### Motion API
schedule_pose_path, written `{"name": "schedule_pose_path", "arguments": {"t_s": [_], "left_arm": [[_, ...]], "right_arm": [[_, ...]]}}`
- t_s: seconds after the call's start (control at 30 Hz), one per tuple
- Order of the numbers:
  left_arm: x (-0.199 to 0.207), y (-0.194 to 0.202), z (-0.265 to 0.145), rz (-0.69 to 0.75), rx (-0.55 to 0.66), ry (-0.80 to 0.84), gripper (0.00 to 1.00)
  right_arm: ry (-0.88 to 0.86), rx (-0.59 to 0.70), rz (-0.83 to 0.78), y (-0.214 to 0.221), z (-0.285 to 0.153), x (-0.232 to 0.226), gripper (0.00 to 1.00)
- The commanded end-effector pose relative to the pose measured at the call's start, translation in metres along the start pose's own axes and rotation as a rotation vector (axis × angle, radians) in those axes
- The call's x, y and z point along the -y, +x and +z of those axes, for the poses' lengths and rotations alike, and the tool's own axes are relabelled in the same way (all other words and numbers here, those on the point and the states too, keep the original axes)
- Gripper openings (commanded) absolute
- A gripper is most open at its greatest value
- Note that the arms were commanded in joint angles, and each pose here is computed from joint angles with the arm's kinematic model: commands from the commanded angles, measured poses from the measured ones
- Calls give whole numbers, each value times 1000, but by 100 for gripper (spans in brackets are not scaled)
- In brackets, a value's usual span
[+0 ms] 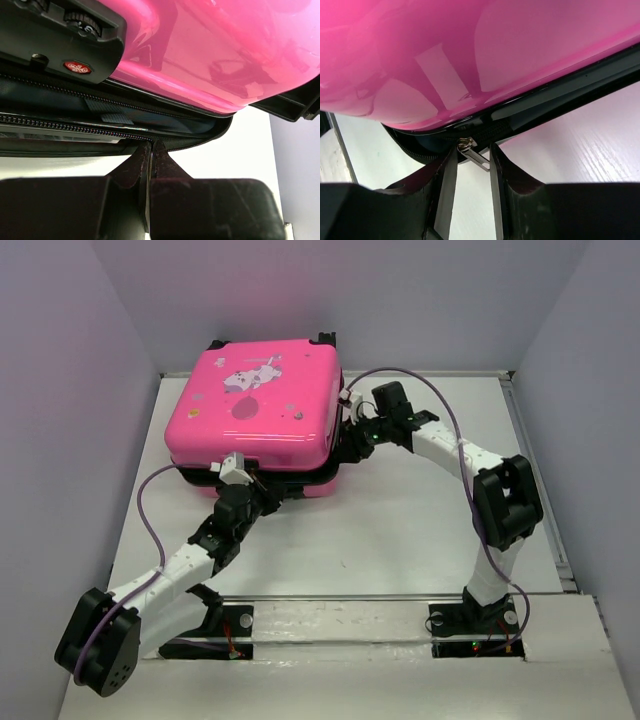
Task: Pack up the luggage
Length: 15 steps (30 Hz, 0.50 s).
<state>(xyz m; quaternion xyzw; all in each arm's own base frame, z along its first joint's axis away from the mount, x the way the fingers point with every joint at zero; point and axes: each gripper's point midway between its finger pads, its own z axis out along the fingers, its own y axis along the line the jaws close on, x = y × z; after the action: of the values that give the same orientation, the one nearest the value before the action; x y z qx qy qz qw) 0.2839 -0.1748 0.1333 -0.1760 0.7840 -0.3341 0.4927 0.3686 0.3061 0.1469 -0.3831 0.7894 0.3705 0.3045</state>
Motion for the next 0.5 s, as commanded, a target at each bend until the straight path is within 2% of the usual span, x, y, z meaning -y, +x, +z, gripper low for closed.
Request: {"name": "schedule_pose_path", "arguments": {"t_s": [0.0,0.07,0.1,0.13,0.17,0.23,0.27,0.47], "left_arm": [[0,-6,-3,35,31,6,6],[0,-5,-3,34,28,8,6],[0,-5,-3,34,28,8,6],[0,-6,-3,33,30,11,6],[0,-5,-3,34,28,10,6],[0,-5,-4,33,28,13,6],[-1,-5,-4,34,26,10,6],[2,-8,-2,40,35,13,6]], "right_arm": [[134,15,24,-4,18,7,35],[162,35,25,-3,23,0,44],[178,23,41,4,24,3,43],[184,49,39,1,24,0,39],[184,63,39,0,24,-1,22],[173,102,54,-8,21,-6,10],[157,102,58,-7,21,-10,7],[152,96,93,3,6,-27,7]]}}
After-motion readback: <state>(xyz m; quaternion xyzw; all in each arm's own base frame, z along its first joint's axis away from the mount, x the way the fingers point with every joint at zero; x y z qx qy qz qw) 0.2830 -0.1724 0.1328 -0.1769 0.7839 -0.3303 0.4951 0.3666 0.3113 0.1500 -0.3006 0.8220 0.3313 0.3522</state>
